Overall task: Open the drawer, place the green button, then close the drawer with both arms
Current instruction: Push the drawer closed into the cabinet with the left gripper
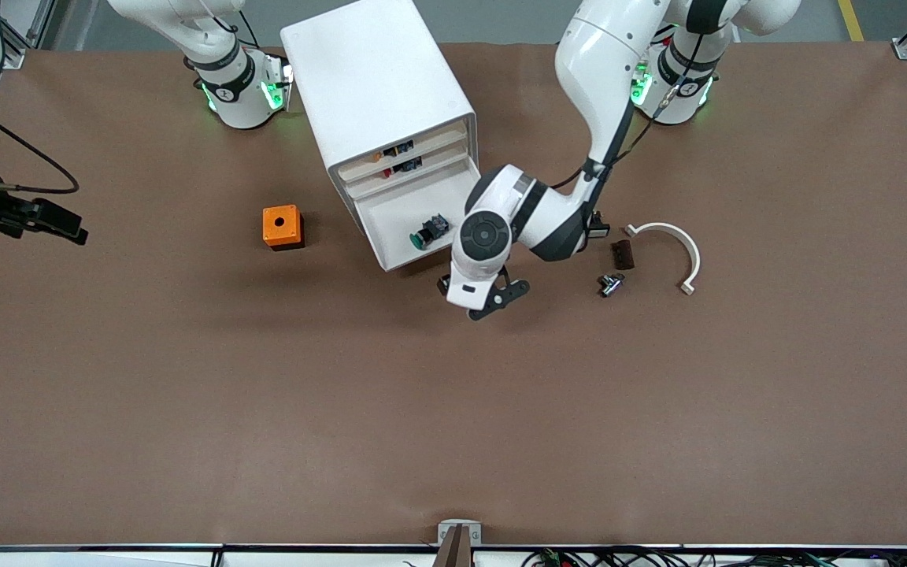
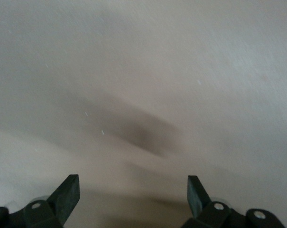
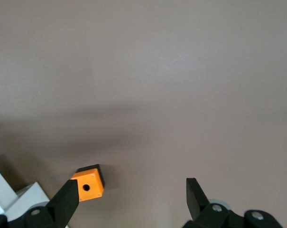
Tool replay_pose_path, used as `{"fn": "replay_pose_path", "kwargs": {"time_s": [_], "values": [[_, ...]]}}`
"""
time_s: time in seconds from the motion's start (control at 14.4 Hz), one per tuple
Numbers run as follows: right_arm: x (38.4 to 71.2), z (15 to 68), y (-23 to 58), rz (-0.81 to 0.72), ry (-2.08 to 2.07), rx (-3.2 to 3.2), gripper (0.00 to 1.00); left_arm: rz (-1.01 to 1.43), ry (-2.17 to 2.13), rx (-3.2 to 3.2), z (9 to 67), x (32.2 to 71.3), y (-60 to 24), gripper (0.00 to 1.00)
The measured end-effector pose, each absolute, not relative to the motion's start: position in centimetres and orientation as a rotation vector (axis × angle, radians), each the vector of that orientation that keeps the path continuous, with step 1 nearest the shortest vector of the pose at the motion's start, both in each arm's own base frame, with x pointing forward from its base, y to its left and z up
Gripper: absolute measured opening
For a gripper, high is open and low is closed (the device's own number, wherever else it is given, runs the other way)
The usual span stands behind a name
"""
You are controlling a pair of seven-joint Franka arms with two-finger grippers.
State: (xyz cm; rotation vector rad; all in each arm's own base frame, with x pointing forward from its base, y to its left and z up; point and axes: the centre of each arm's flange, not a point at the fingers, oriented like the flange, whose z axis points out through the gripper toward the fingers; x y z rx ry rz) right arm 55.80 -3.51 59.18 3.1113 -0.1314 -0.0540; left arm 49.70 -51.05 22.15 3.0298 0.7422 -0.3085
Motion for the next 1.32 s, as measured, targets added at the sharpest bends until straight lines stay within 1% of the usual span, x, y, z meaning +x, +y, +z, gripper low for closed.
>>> {"fn": "replay_pose_path", "kwargs": {"time_s": [0.28, 0.49, 0.69, 1.04, 1.32], "values": [[53.5, 61.5, -3.8, 0.005, -0.065, 3.088, 1.00, -0.283, 0.691, 3.011, 25.1, 47.8, -53.3, 1.00], [52.2, 61.6, -3.7, 0.038, -0.056, 3.092, 1.00, -0.292, 0.708, 3.020, 24.9, 45.6, -54.9, 1.00], [52.1, 61.5, -3.7, 0.053, -0.053, 3.093, 1.00, -0.300, 0.716, 3.028, 24.6, 44.7, -55.3, 1.00], [52.4, 63.2, -3.2, 0.125, -0.042, 3.089, 1.00, -0.310, 0.726, 3.026, 24.6, 44.2, -55.5, 1.00], [52.5, 63.3, -3.1, 0.128, -0.039, 3.088, 1.00, -0.406, 0.765, 3.007, 23.6, 41.8, -56.6, 1.00]]}}
